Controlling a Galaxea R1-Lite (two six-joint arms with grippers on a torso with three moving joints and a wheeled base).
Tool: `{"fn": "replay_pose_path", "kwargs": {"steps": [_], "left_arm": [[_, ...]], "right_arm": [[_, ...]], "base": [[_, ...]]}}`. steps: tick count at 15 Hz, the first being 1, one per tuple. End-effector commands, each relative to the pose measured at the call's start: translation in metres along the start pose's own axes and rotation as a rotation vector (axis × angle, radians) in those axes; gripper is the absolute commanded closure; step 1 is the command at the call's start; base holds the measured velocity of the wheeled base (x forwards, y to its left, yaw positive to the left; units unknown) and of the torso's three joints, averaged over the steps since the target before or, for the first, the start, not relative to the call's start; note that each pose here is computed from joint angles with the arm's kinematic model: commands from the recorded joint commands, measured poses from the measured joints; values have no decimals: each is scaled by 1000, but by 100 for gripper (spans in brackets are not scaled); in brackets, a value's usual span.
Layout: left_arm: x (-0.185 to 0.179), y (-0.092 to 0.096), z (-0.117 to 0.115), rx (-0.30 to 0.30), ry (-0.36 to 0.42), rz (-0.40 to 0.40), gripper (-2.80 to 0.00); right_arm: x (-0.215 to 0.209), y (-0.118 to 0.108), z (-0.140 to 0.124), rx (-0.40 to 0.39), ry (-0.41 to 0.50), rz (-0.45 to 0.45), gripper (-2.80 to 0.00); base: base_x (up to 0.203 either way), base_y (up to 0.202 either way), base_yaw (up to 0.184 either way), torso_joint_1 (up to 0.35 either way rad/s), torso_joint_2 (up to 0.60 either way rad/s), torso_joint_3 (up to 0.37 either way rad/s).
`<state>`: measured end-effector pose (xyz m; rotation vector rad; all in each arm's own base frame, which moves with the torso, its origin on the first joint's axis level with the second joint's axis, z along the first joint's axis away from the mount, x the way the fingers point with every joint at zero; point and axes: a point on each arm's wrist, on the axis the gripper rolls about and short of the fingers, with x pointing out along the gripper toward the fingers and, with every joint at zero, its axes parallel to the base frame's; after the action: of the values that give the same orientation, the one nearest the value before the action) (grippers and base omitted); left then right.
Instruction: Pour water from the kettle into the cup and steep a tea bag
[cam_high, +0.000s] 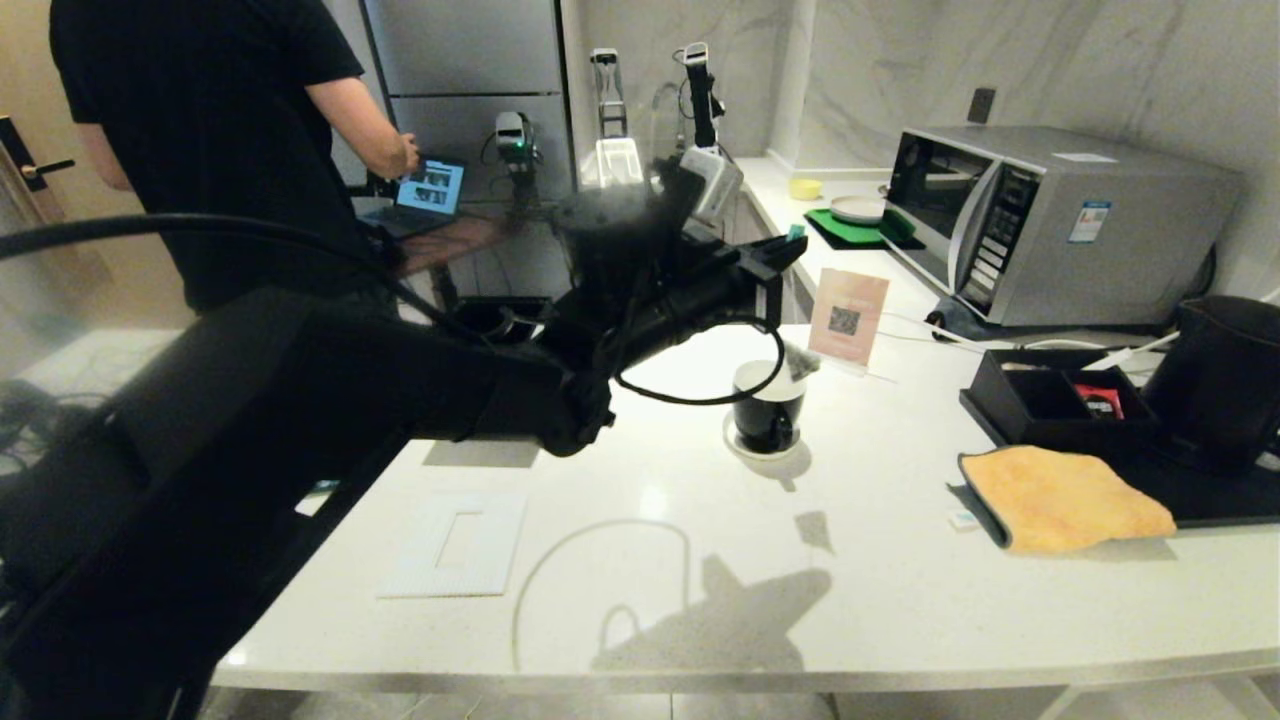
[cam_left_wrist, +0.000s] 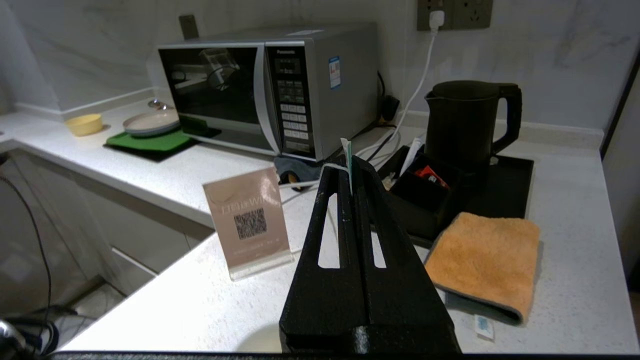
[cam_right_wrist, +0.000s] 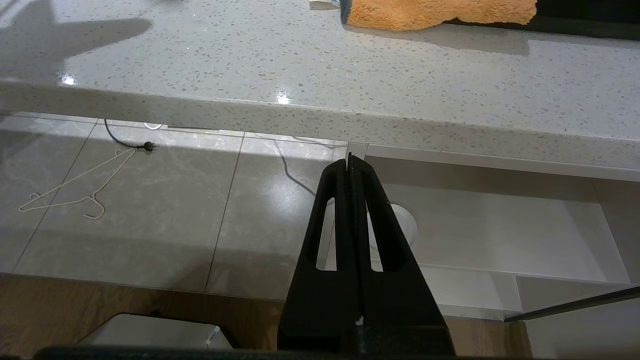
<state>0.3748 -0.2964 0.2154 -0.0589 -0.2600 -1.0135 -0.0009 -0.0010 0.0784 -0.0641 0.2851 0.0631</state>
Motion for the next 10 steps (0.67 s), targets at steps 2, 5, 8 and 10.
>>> {"fn": "replay_pose_path", "kwargs": {"steps": [2, 5, 8, 10], "left_arm": [[17, 12, -9, 3, 20, -28, 0], [27, 16, -21, 8, 49, -40, 0], [30, 20, -34, 8, 63, -59, 0], [31, 21, -43, 4, 73, -59, 0]], "right_arm": [[0, 0, 0, -1, 3, 0, 0], [0, 0, 0, -1, 3, 1, 0], [0, 0, 0, -1, 3, 0, 0], [0, 0, 0, -1, 3, 1, 0]], "base": [[0, 0, 0, 0, 0, 0], [0, 0, 0, 0, 0, 0], [0, 0, 0, 0, 0, 0], [0, 0, 0, 0, 0, 0]]}}
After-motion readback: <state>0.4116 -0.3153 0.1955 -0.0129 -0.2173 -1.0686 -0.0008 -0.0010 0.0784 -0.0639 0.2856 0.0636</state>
